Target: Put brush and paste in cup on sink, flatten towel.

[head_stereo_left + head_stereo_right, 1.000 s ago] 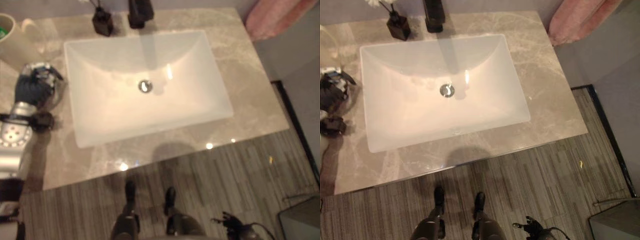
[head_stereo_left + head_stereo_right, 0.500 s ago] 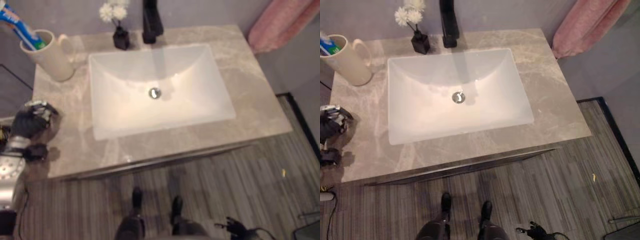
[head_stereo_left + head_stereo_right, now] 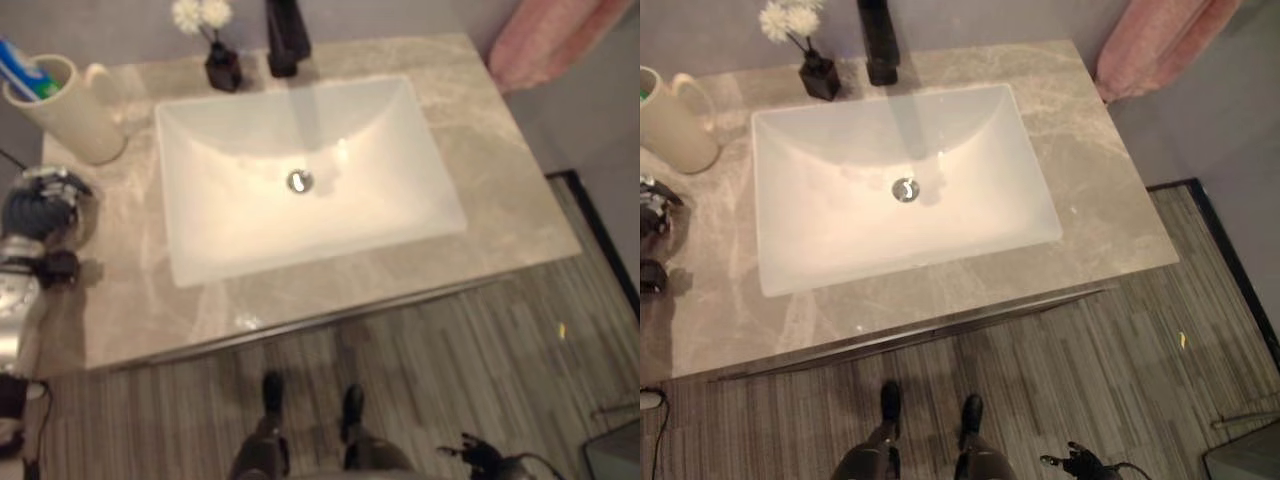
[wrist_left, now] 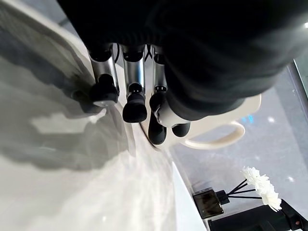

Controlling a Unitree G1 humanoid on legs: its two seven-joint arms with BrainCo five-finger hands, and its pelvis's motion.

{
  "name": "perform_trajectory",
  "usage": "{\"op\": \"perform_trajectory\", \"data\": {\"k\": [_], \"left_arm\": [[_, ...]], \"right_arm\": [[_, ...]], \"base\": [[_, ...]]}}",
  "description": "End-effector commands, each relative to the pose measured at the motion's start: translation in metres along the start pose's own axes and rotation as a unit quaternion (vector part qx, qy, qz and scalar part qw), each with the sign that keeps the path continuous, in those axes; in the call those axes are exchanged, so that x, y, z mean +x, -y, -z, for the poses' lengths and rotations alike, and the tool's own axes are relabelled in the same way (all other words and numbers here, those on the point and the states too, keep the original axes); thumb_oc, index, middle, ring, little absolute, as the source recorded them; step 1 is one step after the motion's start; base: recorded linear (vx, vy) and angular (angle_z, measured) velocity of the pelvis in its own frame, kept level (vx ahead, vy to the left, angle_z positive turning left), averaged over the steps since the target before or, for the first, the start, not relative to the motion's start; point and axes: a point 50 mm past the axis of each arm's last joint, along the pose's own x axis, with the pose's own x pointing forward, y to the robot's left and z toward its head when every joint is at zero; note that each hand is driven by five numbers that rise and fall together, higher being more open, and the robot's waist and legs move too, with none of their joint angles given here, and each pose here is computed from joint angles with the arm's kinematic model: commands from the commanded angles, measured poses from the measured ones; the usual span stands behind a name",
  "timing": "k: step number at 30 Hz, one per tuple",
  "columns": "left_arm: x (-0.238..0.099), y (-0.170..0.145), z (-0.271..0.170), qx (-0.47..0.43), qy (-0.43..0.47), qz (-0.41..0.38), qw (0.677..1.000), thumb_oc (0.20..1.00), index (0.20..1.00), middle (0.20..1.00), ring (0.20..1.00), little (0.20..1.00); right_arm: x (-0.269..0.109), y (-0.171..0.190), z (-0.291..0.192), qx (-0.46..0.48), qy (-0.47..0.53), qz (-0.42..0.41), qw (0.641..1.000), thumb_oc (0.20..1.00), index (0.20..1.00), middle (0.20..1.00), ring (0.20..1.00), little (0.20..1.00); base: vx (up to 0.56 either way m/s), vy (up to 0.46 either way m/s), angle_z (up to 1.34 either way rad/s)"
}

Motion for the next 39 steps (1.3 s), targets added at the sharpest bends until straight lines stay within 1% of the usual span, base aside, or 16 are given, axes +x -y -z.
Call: {"op": "perform_trajectory", "data": {"k": [1, 12, 19, 23, 27, 28, 33, 34, 39], "left_arm": [[0.013, -0.026, -0.026, 0.021, 0.045, -0.044, 0.998, 0.2, 0.2, 0.2, 0.2, 0.2], [0.047, -0.037, -0.069, 0.028, 0.094, -0.083, 0.992, 0.2, 0.2, 0.2, 0.2, 0.2], [0.064, -0.039, -0.091, 0.027, 0.114, -0.1, 0.988, 0.2, 0.2, 0.2, 0.2, 0.2], [0.06, -0.033, -0.088, 0.029, 0.117, -0.081, 0.989, 0.2, 0.2, 0.2, 0.2, 0.2], [0.052, -0.034, -0.084, 0.045, 0.116, -0.073, 0.99, 0.2, 0.2, 0.2, 0.2, 0.2], [0.045, -0.04, -0.079, 0.046, 0.111, -0.08, 0.989, 0.2, 0.2, 0.2, 0.2, 0.2], [0.035, -0.056, -0.073, 0.059, 0.101, -0.101, 0.988, 0.2, 0.2, 0.2, 0.2, 0.2], [0.031, -0.067, -0.071, 0.067, 0.094, -0.119, 0.986, 0.2, 0.2, 0.2, 0.2, 0.2], [0.029, -0.079, -0.074, 0.075, 0.094, -0.153, 0.981, 0.2, 0.2, 0.2, 0.2, 0.2]], "right_arm": [[-0.004, 0.016, 0.009, -0.025, -0.014, 0.015, 0.999, 1.0, 1.0, 1.0, 1.0, 1.0], [0.0, 0.019, -0.015, -0.019, 0.022, 0.022, 0.999, 1.0, 1.0, 1.0, 1.0, 1.0], [0.001, 0.017, -0.018, -0.021, 0.026, 0.02, 0.999, 1.0, 1.0, 1.0, 1.0, 1.0], [0.0, 0.014, -0.013, -0.017, 0.019, 0.016, 1.0, 1.0, 1.0, 1.0, 1.0, 1.0], [-0.001, 0.015, -0.008, -0.017, 0.013, 0.016, 1.0, 1.0, 1.0, 1.0, 1.0, 1.0], [-0.001, 0.017, -0.008, -0.014, 0.014, 0.018, 1.0, 1.0, 1.0, 1.0, 1.0, 1.0], [-0.002, 0.021, -0.008, -0.008, 0.016, 0.023, 1.0, 1.0, 1.0, 1.0, 1.0, 1.0], [-0.002, 0.022, -0.006, -0.01, 0.014, 0.023, 1.0, 1.0, 1.0, 1.0, 1.0, 1.0], [-0.004, 0.027, 0.001, -0.014, 0.002, 0.029, 0.999, 1.0, 1.0, 1.0, 1.0, 1.0]], "base": [[0.02, 0.032, -0.05], [0.01, 0.014, -0.04], [0.0, 0.001, 0.0], [0.0, 0.0, -0.01], [0.0, 0.0, 0.0], [0.0, 0.0, 0.0], [-0.01, 0.006, 0.05], [0.0, 0.0, 0.0], [0.0, 0.0, 0.0]]}}
